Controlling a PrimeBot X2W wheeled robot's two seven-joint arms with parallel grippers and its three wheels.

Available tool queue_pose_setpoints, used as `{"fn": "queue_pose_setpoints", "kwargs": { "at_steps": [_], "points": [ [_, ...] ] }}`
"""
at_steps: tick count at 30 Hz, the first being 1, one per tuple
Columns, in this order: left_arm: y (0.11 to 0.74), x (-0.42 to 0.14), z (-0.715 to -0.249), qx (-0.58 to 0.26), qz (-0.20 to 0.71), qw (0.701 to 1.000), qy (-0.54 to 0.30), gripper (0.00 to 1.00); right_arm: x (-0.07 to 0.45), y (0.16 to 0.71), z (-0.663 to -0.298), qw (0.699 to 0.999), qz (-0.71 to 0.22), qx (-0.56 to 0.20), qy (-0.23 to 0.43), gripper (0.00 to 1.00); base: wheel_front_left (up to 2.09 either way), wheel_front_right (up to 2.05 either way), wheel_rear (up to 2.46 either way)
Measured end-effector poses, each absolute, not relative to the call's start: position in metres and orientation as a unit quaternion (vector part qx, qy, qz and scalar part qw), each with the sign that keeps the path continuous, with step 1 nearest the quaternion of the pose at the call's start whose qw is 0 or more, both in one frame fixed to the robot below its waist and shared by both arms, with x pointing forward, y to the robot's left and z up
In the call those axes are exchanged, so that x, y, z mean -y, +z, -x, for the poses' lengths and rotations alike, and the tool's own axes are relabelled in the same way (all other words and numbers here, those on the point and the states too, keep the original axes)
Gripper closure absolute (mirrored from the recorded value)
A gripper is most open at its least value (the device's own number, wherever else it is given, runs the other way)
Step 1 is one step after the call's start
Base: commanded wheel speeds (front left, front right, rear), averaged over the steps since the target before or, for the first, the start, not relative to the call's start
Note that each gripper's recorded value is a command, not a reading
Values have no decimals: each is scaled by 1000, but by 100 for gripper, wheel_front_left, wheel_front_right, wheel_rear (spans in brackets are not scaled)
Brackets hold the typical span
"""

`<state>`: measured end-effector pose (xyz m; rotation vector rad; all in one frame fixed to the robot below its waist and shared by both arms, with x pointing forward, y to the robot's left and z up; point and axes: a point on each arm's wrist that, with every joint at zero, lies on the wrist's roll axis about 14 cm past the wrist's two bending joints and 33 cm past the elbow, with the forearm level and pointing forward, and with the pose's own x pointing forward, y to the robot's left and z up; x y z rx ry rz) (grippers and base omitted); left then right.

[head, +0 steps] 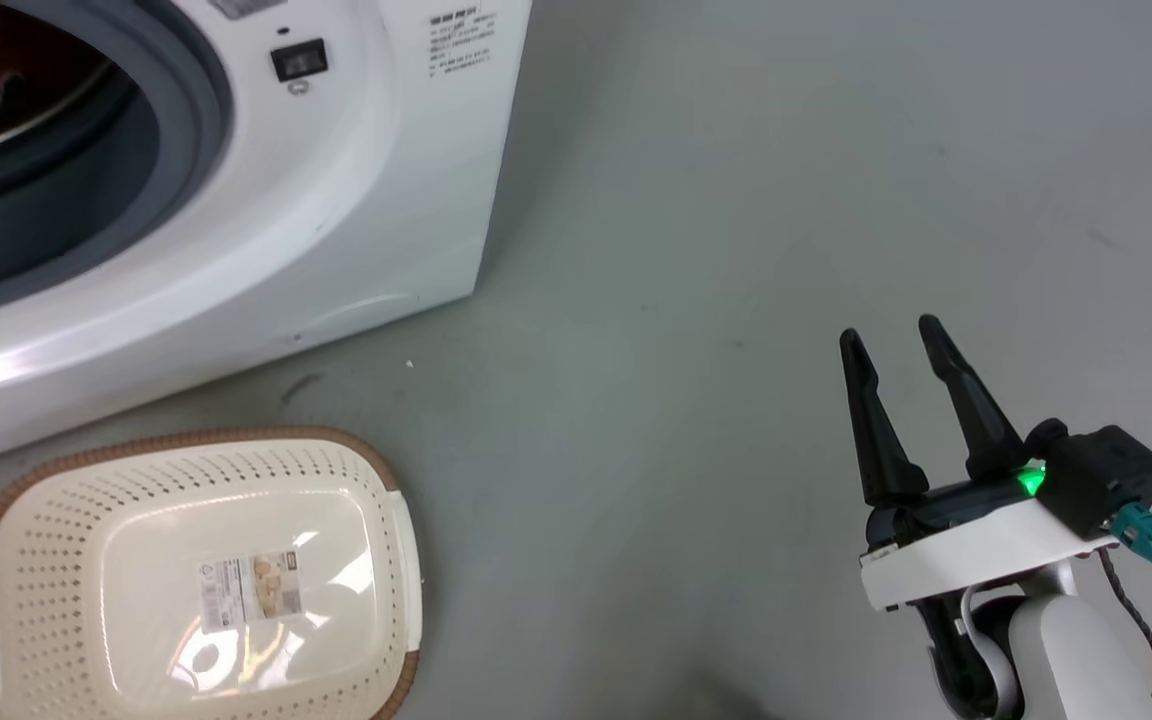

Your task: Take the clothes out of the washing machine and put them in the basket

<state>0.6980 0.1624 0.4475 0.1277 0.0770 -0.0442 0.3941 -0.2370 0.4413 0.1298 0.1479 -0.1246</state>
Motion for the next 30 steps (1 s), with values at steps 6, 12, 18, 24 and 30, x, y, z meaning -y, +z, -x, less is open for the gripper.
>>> {"fn": "queue_pose_setpoints", "kwargs": {
  "at_steps": [6,12,18,24,30],
  "points": [
    [464,-158,-664,-44,-21,998,-30,100,240,463,-375,994,-65,-53,-69,0,0,0,0],
    [484,-153,-637,-31,2,999,-35,100,238,481,-365,995,-67,-34,-66,0,0,0,0],
    [519,-154,-579,8,19,999,-47,100,231,501,-345,995,-75,-13,-57,0,0,0,0],
    [541,-158,-544,39,25,998,-49,100,227,514,-339,996,-73,3,-46,0,0,0,0],
    [549,-162,-505,62,33,996,-47,100,226,523,-336,996,-75,14,-43,0,0,0,0]
  ]
}}
